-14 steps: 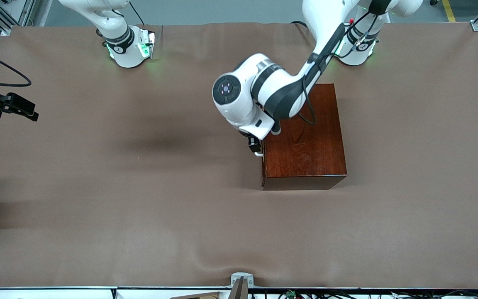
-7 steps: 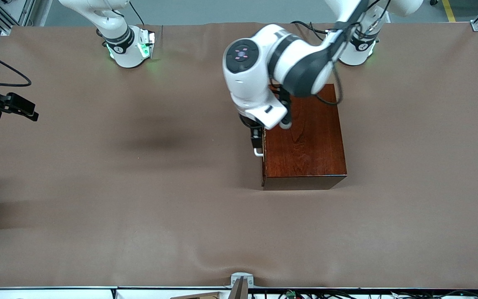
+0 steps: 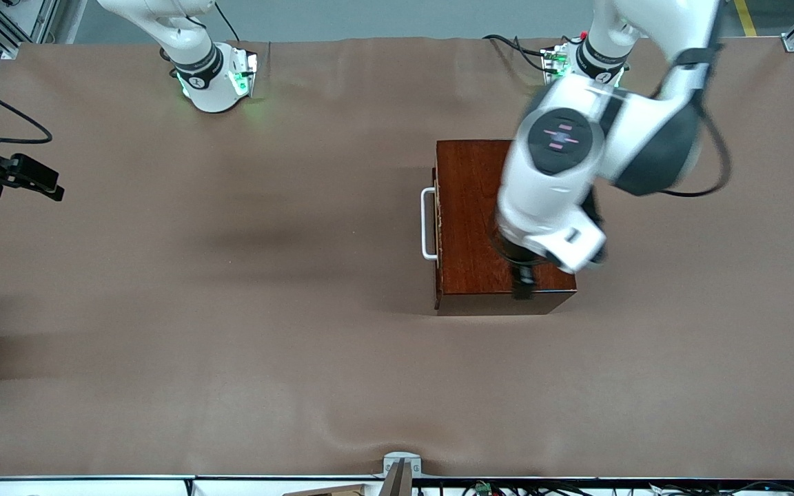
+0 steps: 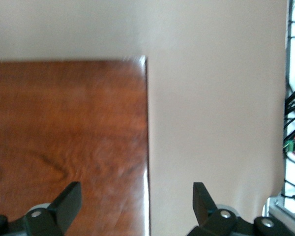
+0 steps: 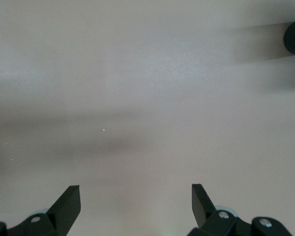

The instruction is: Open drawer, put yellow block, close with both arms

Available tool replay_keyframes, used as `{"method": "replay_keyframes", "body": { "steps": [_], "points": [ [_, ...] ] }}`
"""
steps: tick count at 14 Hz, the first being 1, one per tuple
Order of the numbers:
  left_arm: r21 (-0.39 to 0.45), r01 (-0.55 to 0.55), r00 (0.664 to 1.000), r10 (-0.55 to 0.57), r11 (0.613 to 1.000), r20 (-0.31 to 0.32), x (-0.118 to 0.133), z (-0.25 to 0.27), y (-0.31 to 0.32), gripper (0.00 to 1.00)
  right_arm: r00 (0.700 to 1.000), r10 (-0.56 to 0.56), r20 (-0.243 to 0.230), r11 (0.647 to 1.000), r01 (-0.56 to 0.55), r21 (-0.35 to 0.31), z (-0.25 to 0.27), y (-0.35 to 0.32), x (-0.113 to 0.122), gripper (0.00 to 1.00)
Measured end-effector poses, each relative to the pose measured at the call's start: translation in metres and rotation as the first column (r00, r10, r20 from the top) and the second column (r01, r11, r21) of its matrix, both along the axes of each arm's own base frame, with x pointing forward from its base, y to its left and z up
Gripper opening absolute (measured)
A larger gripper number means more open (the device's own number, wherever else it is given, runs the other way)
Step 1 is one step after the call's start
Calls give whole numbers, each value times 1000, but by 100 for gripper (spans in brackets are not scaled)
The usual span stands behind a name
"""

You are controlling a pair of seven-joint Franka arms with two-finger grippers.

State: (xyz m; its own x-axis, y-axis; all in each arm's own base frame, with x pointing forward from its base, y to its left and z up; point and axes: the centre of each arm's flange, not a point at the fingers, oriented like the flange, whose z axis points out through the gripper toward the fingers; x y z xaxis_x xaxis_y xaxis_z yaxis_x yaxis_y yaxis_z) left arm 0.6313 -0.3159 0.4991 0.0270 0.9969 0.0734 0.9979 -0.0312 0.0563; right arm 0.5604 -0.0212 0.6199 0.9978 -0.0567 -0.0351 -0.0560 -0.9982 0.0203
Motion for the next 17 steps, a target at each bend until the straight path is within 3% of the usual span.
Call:
{"method": "replay_keyframes", "body": {
  "steps": [5, 8, 14, 17],
  "points": [
    [-49, 42, 999, -43, 998, -9, 38, 19, 116, 100, 1000, 0, 0, 1000, 0, 0, 0, 0, 0, 100],
    [-69, 102, 995, -103, 992, -10, 48, 28, 183, 100, 1000, 1, 0, 1000, -1, 0, 0, 0, 0, 100],
    [-81, 215, 976, -216, 973, -14, 42, 39, 260, 100, 1000, 1, 0, 1000, -1, 0, 0, 0, 0, 100],
    [-92, 303, 951, -307, 948, -34, 24, 41, 288, 100, 1000, 1, 0, 1000, -1, 0, 0, 0, 0, 100]
  ]
}}
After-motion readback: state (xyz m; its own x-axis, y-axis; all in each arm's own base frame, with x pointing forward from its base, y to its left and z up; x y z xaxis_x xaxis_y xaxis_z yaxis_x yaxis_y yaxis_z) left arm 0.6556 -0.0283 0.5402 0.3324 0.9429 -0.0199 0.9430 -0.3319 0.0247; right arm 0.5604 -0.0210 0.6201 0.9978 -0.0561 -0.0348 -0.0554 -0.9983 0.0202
